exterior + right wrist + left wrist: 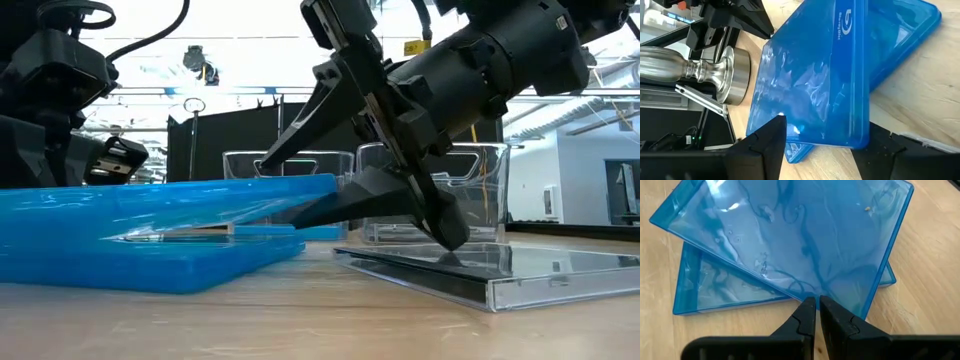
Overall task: Pick & place jewel cases by type
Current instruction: Put the blue CD case into the left transparent bin
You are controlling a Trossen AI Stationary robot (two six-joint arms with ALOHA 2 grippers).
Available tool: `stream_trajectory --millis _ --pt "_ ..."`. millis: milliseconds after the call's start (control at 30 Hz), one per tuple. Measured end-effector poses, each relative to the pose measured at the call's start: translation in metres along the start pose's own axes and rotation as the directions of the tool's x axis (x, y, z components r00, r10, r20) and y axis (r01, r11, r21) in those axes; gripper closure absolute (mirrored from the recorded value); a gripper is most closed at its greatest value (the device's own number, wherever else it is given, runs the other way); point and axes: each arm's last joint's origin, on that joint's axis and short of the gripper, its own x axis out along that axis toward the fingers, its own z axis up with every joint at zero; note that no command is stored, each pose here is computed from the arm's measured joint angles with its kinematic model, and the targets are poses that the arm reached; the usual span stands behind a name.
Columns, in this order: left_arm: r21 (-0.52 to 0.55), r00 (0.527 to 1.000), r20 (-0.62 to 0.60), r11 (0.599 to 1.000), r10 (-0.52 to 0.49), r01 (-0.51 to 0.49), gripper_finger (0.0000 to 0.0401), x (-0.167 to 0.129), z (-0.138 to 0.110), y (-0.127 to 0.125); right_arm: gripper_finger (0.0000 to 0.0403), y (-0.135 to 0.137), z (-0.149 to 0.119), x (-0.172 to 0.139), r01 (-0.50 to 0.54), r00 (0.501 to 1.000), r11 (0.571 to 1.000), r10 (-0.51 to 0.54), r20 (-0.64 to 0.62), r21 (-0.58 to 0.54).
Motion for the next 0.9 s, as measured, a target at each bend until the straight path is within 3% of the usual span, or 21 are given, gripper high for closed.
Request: stream_trajectory --millis 367,533,900 --pt "0.009 1.000 0.003 1.000 0.006 -0.006 0.0371 0.000 0.000 0.000 0.0298 0.005 0.001 0.000 -0.045 0.999 0.999 0.045 0.011 -0.014" --pt "0.021 0.999 0.019 0.999 0.042 -0.043 0.0371 0.000 0.002 0.001 0.0337 0.010 0.003 -0.001 -0.095 0.995 0.991 0.097 0.018 -0.089" --pt "0.166 0.992 0.116 0.983 0.053 -0.072 0.0371 -0.005 0.012 -0.001 0.0352 0.029 0.006 -0.018 -0.148 0.988 0.940 0.151 -0.016 -0.309"
